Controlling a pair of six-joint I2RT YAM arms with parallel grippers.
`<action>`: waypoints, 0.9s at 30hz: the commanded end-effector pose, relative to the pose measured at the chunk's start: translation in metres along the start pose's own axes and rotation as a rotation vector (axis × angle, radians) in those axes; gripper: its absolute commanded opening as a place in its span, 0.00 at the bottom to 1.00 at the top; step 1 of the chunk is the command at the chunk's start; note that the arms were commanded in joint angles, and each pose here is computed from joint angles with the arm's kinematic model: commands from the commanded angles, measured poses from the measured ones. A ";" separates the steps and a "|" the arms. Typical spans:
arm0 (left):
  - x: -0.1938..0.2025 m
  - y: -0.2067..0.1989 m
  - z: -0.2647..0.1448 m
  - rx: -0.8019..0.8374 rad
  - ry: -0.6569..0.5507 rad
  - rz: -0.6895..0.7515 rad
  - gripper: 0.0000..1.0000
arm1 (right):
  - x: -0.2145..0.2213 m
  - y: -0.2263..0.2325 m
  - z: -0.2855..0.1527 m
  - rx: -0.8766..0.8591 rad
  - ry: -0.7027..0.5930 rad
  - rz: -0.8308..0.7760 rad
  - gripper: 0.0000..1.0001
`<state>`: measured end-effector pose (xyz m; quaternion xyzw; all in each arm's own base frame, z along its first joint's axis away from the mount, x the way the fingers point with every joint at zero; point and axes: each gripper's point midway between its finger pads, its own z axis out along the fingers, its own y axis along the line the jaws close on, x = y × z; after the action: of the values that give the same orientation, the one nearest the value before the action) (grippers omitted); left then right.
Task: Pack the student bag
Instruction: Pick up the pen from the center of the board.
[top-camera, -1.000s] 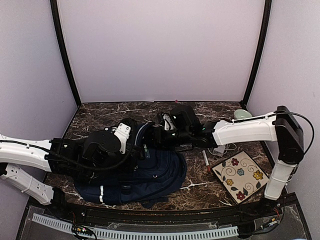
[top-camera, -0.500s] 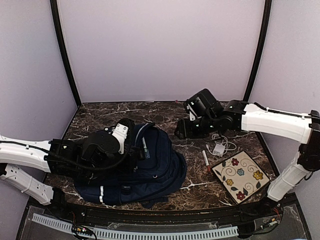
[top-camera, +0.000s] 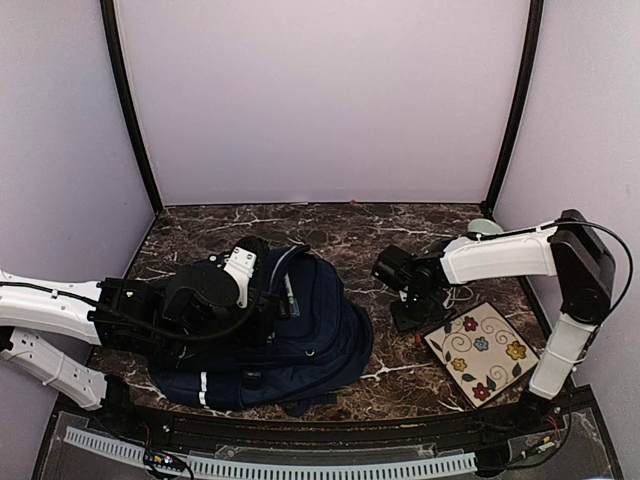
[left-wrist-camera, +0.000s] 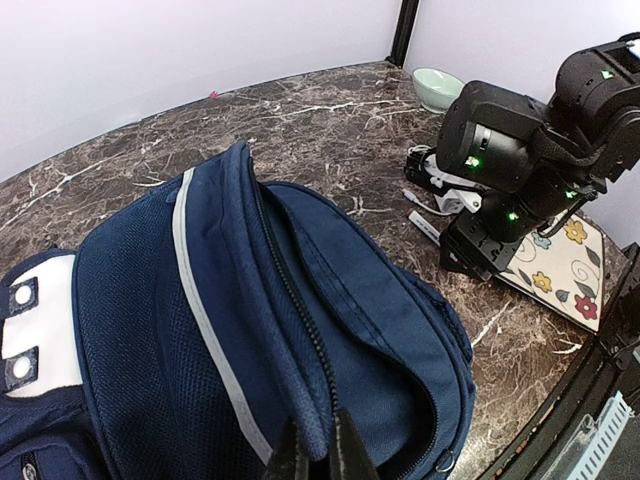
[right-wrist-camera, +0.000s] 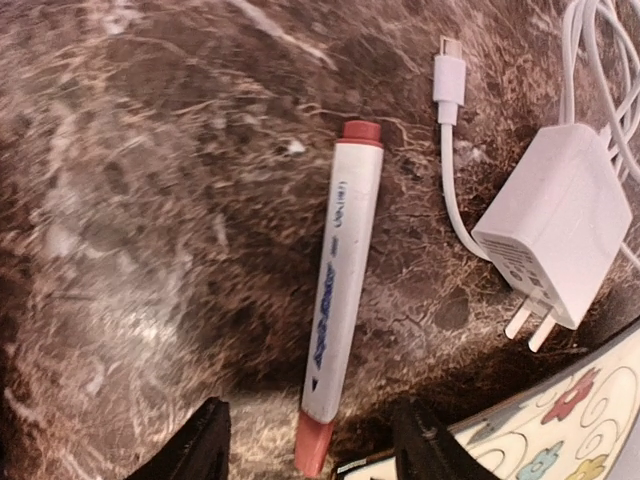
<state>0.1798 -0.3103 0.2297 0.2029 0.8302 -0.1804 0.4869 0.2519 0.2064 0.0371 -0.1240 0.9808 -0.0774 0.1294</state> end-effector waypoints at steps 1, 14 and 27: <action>-0.007 0.024 -0.002 -0.089 -0.036 0.006 0.00 | 0.001 -0.003 0.017 -0.009 0.016 0.006 0.52; -0.007 0.026 -0.003 -0.095 -0.035 0.001 0.00 | 0.004 0.009 0.049 -0.130 0.058 0.056 0.00; -0.005 0.026 -0.002 -0.100 -0.032 0.002 0.00 | -0.056 0.015 -0.050 -0.324 -0.231 0.144 0.00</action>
<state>0.1798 -0.3101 0.2296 0.2027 0.8304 -0.1800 0.4867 0.2749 0.2235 0.0461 -0.0969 0.9807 0.0354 0.1663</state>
